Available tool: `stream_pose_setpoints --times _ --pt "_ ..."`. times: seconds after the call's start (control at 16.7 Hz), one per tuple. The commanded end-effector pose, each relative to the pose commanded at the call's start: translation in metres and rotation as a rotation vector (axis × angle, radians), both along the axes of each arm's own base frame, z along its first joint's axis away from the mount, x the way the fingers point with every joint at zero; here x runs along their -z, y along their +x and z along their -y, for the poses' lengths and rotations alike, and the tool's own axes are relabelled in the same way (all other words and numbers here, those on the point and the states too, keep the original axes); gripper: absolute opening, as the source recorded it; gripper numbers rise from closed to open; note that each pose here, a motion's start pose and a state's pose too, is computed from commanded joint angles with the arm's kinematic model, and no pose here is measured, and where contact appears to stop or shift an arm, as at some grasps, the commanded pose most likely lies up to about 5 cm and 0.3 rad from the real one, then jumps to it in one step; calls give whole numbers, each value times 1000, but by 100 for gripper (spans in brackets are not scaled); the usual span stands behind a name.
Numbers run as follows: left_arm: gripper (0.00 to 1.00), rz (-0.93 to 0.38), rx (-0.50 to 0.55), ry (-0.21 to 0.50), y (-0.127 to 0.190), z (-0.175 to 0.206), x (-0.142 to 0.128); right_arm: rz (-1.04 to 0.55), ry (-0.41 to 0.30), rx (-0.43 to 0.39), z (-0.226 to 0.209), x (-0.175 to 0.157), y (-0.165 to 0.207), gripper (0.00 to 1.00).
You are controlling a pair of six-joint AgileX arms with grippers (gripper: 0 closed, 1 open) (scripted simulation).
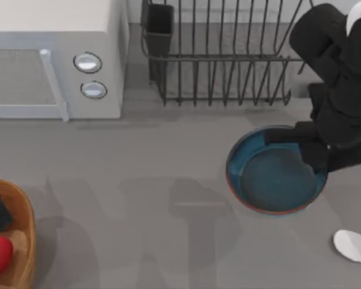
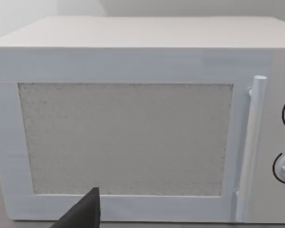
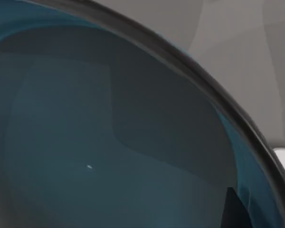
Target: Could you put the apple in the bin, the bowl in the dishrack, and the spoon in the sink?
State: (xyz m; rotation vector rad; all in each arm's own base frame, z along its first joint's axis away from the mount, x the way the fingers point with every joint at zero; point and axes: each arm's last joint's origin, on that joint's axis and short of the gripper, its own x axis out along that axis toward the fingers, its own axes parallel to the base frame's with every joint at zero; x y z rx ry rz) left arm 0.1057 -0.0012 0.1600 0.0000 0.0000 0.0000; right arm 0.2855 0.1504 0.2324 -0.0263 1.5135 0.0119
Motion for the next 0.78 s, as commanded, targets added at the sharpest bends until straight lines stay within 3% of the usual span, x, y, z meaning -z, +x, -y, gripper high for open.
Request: stream_pose_setpoints --times 0.24,0.48,0.6,0.78 --pt "100 0 0 0 0 0 0 299 -41 -138 -31 -23 -1 0" --pt "100 0 0 0 0 0 0 748 -78 -249 -77 -61 -13 0" --pt "100 0 0 0 0 0 0 983 -80 -247 -97 -86 -27 0" --pt "100 0 0 0 0 0 0 1278 -55 -163 -116 -130 -56 0"
